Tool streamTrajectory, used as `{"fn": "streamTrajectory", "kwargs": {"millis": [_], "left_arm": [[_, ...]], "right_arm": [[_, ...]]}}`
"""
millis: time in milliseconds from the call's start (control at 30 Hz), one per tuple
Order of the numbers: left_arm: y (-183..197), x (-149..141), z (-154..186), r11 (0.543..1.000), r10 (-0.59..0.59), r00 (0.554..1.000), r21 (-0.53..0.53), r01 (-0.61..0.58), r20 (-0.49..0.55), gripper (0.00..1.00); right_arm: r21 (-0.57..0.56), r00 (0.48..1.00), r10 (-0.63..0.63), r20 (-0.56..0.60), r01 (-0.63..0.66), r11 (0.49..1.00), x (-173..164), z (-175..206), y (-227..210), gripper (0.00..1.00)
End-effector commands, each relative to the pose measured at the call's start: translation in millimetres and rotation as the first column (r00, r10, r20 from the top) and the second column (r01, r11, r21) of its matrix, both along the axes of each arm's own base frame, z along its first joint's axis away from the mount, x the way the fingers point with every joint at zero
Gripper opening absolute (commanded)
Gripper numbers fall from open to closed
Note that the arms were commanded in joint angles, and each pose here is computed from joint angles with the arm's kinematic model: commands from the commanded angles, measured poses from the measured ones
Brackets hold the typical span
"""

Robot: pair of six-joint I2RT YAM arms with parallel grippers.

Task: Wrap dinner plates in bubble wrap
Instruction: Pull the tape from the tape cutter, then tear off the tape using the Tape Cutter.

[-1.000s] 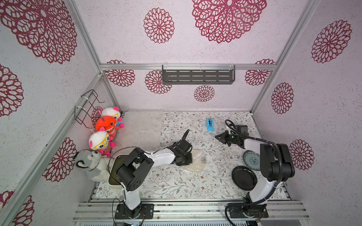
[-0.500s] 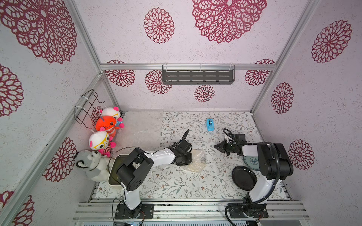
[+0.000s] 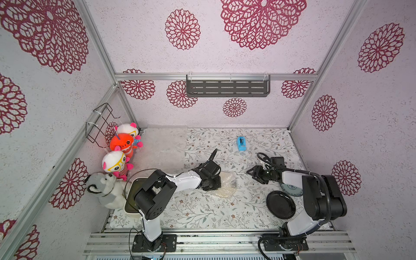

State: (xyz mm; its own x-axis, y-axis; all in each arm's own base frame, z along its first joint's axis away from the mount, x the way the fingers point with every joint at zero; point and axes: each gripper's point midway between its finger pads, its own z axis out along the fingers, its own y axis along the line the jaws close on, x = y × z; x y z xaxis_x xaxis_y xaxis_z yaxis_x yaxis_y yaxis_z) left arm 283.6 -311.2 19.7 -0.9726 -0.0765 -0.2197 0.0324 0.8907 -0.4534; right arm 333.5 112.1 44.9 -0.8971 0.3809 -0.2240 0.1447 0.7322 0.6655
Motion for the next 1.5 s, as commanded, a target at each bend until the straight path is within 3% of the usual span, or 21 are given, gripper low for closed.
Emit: {"fn": "streamTrajectory", "kwargs": {"millis": [0,100,233,400,600,967,1467], "left_arm": [[9.1,-9.5,-19.7,0.999,0.0,0.998,0.048,0.003,-0.057,0.0],[9.5,-9.2,-19.8,0.999,-0.003,0.998,0.052,0.006,-0.056,0.0],[9.0,-8.4,-20.1,0.999,-0.003,0.998,0.053,0.006,-0.058,0.0],[8.7,-6.7,-20.9,0.998,0.002,0.998,0.057,0.002,-0.059,0.0],[9.7,-5.7,-20.4,0.998,0.004,0.998,0.066,0.0,-0.059,0.0],[11.2,-5.7,-22.3,0.997,0.003,0.998,0.071,0.002,-0.063,0.0],[10.9,-5.5,-22.7,0.998,0.002,0.998,0.069,0.003,-0.066,0.0]], "right_arm": [[-0.171,1.0,0.012,0.005,-0.011,0.985,-20.7,7.7,-22.4,0.69],[-0.241,0.986,0.086,0.144,-0.05,0.969,3.4,36.3,-26.0,0.7],[-0.263,0.943,0.204,0.263,-0.133,0.956,63.1,55.8,-16.2,0.7],[-0.254,0.895,0.314,0.318,-0.238,0.937,138.3,43.1,1.2,0.62],[-0.141,0.859,0.375,0.349,-0.348,0.927,185.5,27.3,25.0,0.52],[-0.015,0.872,0.306,0.382,-0.326,0.945,204.8,21.3,28.9,0.44],[0.042,0.881,0.262,0.393,-0.302,0.952,212.8,23.2,27.5,0.3]]}}
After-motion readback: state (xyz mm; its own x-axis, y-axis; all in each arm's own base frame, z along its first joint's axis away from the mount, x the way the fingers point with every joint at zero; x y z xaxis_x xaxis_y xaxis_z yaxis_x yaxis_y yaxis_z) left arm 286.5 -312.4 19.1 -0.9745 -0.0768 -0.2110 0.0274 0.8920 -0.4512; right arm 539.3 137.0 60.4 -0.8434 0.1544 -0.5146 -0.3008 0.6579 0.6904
